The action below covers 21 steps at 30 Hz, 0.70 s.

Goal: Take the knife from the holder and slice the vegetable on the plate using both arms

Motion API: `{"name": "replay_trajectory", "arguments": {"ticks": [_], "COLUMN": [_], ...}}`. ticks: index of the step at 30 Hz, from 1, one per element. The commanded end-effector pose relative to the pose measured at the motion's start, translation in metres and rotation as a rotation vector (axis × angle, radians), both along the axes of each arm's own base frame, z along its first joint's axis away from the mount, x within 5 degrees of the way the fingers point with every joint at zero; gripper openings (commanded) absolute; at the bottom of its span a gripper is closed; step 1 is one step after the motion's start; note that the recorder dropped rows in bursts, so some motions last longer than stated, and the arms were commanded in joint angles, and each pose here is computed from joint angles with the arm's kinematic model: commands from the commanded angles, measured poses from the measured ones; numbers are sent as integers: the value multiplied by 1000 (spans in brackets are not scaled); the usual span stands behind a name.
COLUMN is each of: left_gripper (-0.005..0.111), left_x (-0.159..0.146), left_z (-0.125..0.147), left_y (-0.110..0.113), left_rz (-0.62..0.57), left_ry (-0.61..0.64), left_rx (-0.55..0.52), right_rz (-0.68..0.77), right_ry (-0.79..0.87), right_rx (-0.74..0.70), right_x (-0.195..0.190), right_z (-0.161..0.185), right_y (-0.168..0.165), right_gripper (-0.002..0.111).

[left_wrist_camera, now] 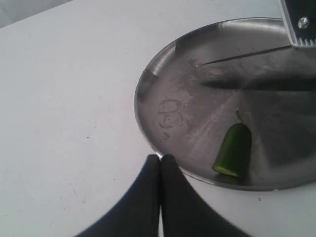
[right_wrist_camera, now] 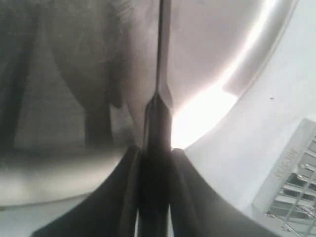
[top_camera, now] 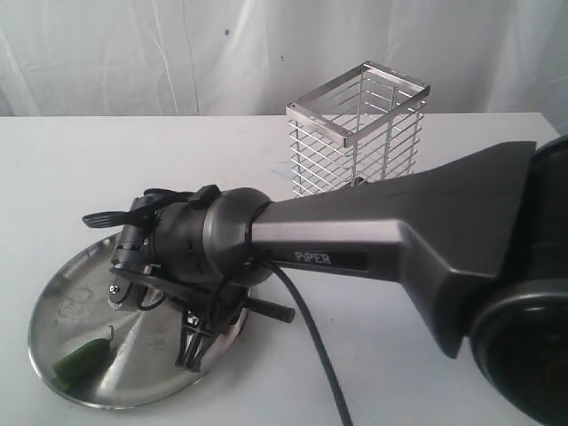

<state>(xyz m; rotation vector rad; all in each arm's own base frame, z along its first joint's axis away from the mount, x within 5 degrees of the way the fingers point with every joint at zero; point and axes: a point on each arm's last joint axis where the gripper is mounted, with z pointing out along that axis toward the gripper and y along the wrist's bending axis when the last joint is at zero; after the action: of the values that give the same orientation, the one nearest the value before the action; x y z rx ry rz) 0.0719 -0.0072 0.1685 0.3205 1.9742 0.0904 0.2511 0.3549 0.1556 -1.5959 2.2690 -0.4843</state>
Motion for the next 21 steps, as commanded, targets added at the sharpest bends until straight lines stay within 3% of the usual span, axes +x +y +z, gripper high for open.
{"name": "replay_trajectory", "arguments": {"ticks": [1, 6, 11, 14, 21], "left_gripper": [0, 0, 0, 0, 0], "left_x": [-1, -1, -1, -1, -1], "left_z": [-1, -1, -1, -1, -1], "left_y": [-1, -1, -1, -1, -1], "left_rz": [-2, -2, -2, -2, -2], "left_ry": [1, 1, 1, 1, 1], "left_rx": [-10, -10, -10, -10, -10], "right_rz": [-48, -121, -167, -194, -268], "right_ry": [-26, 113, 336, 468, 598], "right_rx": [37, 183, 334, 419, 424], "right_x": [-1, -23, -47, -58, -70], "right_z": [41, 82, 99, 98, 69], "right_y": [-11, -18, -15, -6, -5], "right_gripper": [3, 3, 3, 3, 3]}}
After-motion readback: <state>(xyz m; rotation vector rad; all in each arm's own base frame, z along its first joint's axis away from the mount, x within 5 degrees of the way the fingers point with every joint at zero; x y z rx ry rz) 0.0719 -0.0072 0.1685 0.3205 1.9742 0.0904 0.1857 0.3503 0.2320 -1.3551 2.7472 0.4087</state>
